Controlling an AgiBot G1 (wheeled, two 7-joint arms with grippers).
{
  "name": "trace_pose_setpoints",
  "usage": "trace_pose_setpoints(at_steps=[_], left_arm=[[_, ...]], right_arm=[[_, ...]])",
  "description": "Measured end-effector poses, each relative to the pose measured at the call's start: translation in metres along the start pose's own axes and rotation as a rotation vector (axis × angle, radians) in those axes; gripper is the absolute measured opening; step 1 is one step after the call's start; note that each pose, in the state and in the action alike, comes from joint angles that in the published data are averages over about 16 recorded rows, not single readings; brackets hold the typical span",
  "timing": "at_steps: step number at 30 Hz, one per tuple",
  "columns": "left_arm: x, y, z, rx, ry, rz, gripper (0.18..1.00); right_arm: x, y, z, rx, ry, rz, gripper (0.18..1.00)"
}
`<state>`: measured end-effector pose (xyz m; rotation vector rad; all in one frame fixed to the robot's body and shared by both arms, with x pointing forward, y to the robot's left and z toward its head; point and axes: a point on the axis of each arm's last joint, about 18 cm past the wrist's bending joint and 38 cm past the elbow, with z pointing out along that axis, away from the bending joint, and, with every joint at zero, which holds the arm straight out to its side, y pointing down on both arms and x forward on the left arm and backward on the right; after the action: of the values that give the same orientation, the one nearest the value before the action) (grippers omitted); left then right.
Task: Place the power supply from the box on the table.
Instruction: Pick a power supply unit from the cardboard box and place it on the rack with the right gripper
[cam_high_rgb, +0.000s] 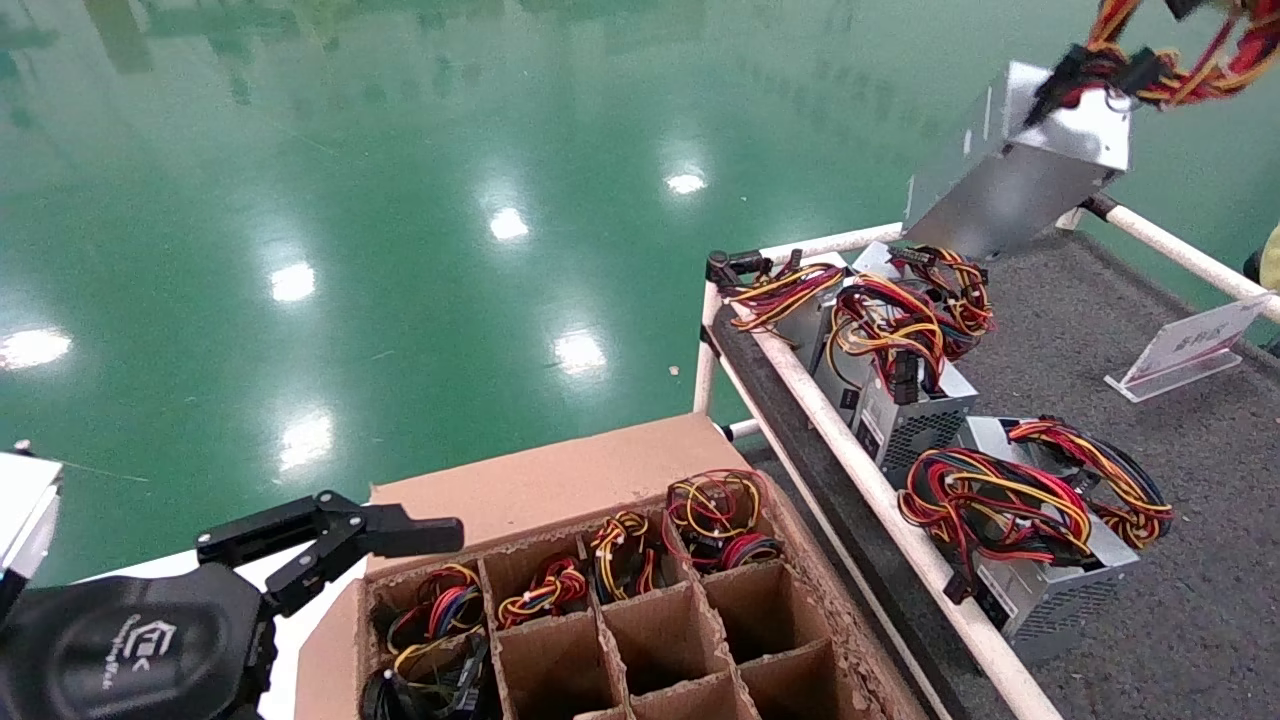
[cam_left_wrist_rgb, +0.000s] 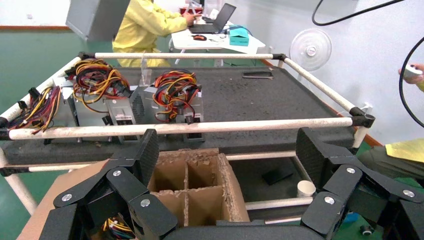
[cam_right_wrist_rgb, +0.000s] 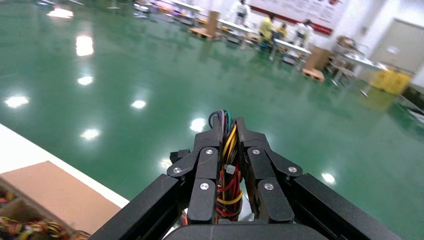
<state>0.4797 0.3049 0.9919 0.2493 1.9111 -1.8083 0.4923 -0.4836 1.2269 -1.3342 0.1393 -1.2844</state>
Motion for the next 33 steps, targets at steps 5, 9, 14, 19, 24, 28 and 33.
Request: trace_pose_setpoints(at_steps=[5, 9, 14, 19, 24, 28, 33], left_arm=[[0.0, 0.0, 0.0, 0.0, 0.0, 0.0, 1.0], [0.0, 0.0, 0.0, 0.0, 0.0, 0.0, 1.0], [0.0, 0.0, 0.0, 0.0, 0.0, 0.0, 1.0], [0.0, 0.0, 0.0, 0.0, 0.0, 0.0, 1.0], [0.0, 0.0, 0.0, 0.0, 0.0, 0.0, 1.0], [0.0, 0.0, 0.0, 0.0, 0.0, 0.0, 1.0], [0.0, 0.0, 0.0, 0.0, 0.0, 0.0, 1.0]], right_arm=[[0.017, 0.022, -0.014, -0.031, 0.097, 0.017, 0.227], [0.027, 0.039, -0.026, -0.055, 0.159, 0.035, 0.227], [0.032, 0.057, -0.039, -0.079, 0.211, 0.057, 0.227], [0.036, 0.075, -0.049, -0.101, 0.253, 0.078, 0.227], [0.037, 0.091, -0.054, -0.121, 0.285, 0.096, 0.226], [0.036, 0.103, -0.056, -0.132, 0.297, 0.114, 0.226], [0.031, 0.117, -0.057, -0.14, 0.298, 0.14, 0.226]])
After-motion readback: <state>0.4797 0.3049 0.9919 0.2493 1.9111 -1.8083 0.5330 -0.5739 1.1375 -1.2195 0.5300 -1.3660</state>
